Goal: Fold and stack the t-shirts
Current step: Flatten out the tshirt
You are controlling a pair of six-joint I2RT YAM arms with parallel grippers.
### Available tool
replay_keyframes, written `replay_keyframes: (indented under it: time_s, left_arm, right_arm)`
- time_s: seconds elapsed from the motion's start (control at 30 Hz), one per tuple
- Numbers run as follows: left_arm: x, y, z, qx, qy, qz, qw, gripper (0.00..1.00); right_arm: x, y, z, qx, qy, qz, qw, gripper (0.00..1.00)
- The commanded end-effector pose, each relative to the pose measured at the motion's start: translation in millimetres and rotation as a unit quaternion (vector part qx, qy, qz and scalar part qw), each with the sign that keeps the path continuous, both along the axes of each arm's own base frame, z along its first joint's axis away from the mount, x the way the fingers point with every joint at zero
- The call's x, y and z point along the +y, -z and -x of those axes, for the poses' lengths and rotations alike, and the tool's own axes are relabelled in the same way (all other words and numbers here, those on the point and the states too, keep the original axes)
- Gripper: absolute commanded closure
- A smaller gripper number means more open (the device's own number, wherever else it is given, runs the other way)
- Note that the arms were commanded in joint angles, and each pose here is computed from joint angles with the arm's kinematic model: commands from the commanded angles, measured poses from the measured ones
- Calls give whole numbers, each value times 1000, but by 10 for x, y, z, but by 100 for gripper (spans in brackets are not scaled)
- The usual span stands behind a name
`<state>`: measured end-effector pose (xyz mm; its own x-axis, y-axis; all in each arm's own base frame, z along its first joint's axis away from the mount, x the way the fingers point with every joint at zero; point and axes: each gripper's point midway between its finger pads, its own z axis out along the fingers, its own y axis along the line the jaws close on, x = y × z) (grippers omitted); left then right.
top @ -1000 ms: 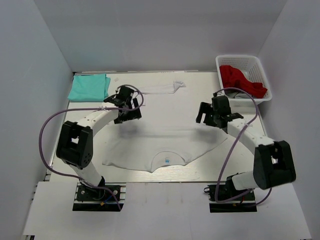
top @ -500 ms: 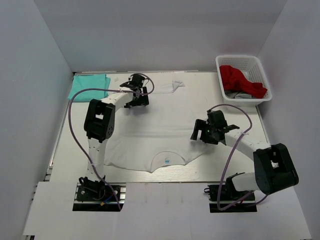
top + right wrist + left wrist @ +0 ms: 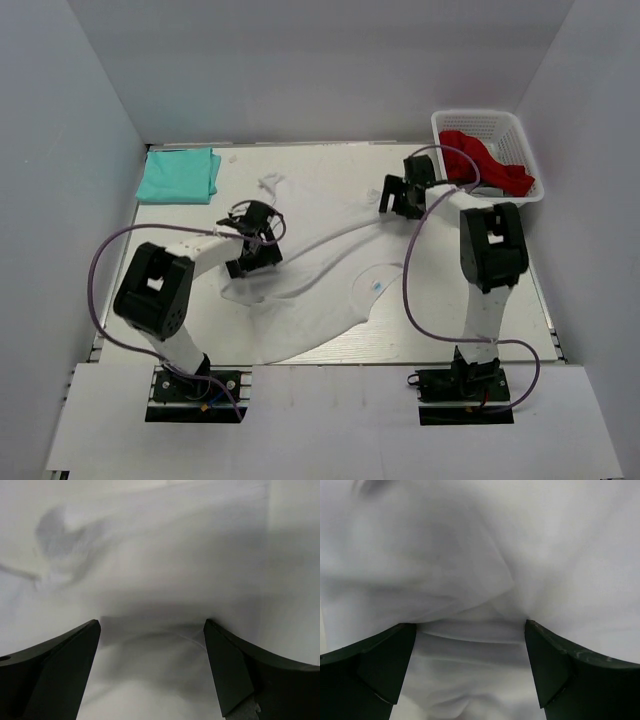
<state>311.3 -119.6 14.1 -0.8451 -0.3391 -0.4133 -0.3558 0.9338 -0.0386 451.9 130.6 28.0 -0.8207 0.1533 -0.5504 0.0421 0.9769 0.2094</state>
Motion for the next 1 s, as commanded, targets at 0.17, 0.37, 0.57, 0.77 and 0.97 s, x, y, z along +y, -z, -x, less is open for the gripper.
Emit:
replay_keyframes:
  time_s: [0.17,0.37,0.57,0.77,0.97]
  left_arm:
    - [-1010,-187,1038,109,216,192,951,0]
    - [-790,-661,556,14,186,88,978,0]
    - [-980,-918,-109,-80,190,81,975,0]
    - [-1171,-928,-838,-97,189,24,977,0]
    - [-844,-303,-1263,-25,119,-59,991,0]
  right_arm:
    - [298,-487,-1035,-96,-160,10,982,10]
    - [370,-1101,-937,-130,-177,18,975,10]
    - [495,-953,118,-50,-160,-53,984,10]
    - [697,-643,1495,28,-191,-132,972,10]
    - [779,-407,2301,71,-212,-173,959,10]
